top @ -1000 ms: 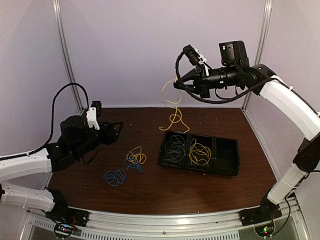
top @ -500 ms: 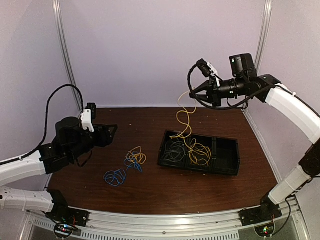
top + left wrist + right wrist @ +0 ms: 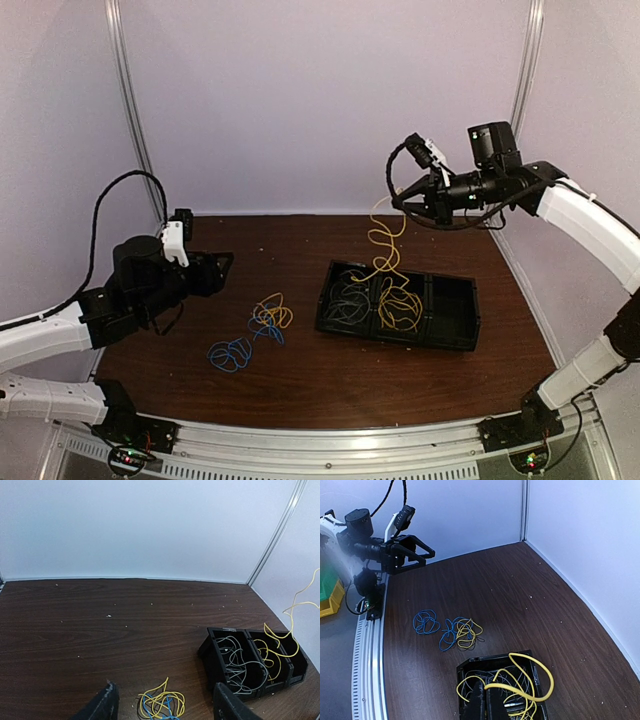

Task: Untangle the cables

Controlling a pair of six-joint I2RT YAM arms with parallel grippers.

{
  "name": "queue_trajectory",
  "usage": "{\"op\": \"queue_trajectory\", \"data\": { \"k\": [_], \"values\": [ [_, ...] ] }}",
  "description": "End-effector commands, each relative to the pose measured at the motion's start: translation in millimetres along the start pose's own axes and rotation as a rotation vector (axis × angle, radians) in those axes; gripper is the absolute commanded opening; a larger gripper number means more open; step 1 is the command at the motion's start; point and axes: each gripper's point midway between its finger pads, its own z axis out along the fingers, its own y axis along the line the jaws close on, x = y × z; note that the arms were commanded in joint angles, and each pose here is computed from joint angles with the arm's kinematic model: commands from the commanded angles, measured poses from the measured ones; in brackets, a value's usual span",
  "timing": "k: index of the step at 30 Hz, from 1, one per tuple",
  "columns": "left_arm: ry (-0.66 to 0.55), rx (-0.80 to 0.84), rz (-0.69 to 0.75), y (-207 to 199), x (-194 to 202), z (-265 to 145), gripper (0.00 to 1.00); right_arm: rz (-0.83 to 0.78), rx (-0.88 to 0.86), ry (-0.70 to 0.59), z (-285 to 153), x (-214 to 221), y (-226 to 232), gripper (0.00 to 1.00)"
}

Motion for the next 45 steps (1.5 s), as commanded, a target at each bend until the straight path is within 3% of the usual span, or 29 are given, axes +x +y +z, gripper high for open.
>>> {"op": "queue_trajectory", "data": {
  "k": [1, 21, 45],
  "values": [
    [-0.018, -0.015, 0.011, 4.0, -1.7, -1.3, 0.66, -0.013, 0.001, -0.027, -8.6, -0.1, -0.3, 0.00],
    [-0.008, -0.028, 0.012, 7.9, 4.6, -0.8, 0.66, 0.066, 0.018, 0.013, -14.3, 46.1, -14.7, 0.00],
    [0.002, -0.019, -0.004, 6.5, 8.8, 1.5, 0.66, 0.122, 0.045, 0.003, -36.0, 70.9, -28.5, 0.00]
  ]
}}
